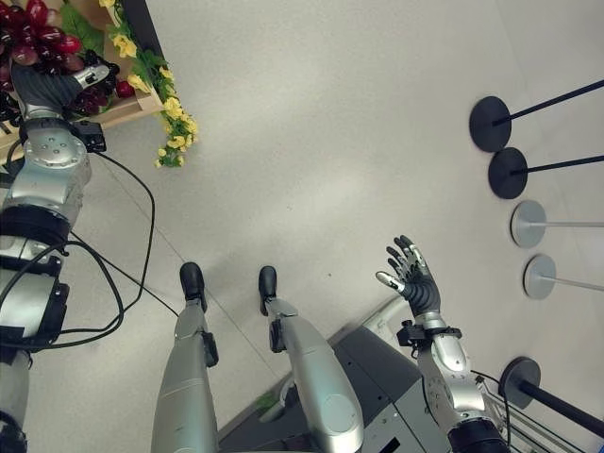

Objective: Pick up the fruits from the basket on one side to the basket on the other side

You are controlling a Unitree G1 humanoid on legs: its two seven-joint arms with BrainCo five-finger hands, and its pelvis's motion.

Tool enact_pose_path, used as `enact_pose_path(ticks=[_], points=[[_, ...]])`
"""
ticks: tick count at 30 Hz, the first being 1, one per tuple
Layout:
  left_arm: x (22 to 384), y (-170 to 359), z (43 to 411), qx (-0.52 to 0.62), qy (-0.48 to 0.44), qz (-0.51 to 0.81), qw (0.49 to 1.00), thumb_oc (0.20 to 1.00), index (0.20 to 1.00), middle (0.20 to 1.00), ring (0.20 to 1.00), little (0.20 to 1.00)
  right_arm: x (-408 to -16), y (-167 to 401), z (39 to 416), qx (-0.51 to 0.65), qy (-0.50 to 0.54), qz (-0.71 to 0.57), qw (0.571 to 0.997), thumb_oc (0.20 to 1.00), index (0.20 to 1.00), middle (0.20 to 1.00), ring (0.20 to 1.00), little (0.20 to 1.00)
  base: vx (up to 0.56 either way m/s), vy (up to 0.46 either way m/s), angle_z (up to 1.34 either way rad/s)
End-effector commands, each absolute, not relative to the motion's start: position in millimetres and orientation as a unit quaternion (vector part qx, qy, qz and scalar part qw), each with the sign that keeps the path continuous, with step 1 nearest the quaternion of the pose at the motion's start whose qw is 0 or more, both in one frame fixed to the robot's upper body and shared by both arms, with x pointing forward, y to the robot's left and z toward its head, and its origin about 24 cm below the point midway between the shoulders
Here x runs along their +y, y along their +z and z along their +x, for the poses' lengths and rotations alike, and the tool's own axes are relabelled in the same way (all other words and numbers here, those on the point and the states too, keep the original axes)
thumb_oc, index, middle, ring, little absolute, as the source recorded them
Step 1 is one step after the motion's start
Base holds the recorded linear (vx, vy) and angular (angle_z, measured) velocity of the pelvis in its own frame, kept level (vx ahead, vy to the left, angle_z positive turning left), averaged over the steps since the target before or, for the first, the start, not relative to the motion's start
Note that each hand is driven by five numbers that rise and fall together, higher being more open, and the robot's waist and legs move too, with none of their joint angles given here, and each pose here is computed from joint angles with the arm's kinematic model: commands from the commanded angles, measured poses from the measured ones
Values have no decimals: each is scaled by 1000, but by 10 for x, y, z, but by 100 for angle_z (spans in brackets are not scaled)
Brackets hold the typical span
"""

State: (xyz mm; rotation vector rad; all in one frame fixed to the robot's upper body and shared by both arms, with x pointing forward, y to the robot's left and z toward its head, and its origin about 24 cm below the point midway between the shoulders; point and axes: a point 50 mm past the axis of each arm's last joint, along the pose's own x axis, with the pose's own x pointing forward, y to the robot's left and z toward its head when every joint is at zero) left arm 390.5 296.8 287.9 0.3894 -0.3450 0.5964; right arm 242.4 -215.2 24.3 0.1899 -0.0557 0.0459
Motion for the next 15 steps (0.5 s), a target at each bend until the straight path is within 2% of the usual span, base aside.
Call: enact_pose_path(ticks=[1,4,5,15], points=[[2922,3416,3856,-225,264,129,929,1000,1000,1000,1000,1000,-2395,373,2354,-53,-8,92,994,1000,1000,1000,1000,1000,-3,-9,3],[2885,3582,3847,-231,253,119,932,1000,1000,1000,1000,1000,-2381,373,2371,-51,-6,97,994,1000,1000,1000,1000,1000,0,0,0],[2919,3540,3855,-223,250,88,938,1000,1000,1000,1000,1000,-2378,371,2374,-50,-6,101,994,1000,1000,1000,1000,1000,-1,-6,3],[3108,3477,3821,-185,266,82,942,1000,1000,1000,1000,1000,-2371,340,2382,-41,-3,111,993,1000,1000,1000,1000,1000,0,0,0]])
